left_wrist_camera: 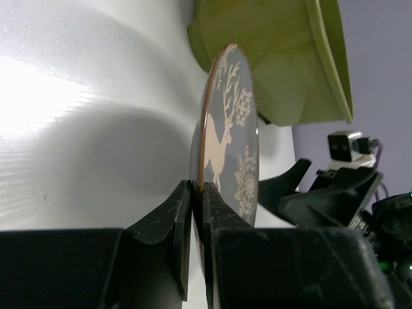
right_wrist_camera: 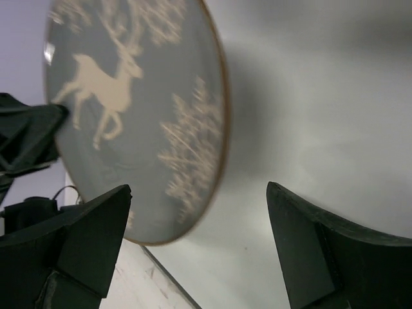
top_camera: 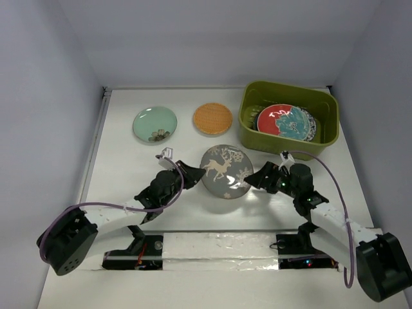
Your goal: Place the plates into the plastic bin on the countertop
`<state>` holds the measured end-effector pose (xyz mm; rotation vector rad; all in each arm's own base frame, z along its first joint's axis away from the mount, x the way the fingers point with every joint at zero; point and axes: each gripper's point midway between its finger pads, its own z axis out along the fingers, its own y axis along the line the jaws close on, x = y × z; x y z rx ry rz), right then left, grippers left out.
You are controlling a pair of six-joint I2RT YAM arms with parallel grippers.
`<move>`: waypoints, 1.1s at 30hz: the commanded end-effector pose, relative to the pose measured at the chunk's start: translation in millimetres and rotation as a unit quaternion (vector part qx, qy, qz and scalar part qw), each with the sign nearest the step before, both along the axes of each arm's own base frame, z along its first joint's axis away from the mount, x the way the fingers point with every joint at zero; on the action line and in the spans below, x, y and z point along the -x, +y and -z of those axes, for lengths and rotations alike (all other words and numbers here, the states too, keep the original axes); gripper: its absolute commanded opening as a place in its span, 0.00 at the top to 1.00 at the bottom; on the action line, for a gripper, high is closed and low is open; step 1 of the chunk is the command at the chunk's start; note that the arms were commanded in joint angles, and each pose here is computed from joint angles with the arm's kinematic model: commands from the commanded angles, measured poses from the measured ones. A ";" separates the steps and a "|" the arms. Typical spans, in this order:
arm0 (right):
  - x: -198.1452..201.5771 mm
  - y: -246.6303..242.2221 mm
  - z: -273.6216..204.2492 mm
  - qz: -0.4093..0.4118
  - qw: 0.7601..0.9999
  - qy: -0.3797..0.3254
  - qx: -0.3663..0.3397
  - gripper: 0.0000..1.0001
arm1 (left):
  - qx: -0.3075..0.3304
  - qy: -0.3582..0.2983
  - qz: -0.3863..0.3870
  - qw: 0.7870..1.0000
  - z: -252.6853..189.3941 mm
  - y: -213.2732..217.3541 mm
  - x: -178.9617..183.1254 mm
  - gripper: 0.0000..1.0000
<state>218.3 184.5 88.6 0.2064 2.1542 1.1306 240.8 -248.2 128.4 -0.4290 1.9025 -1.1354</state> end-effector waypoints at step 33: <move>-73.7 -41.9 -294.5 0.189 0.943 -0.267 -0.058 1.00 | -0.018 -0.101 -0.104 0.989 -128.1 47.7 -51.9 0.43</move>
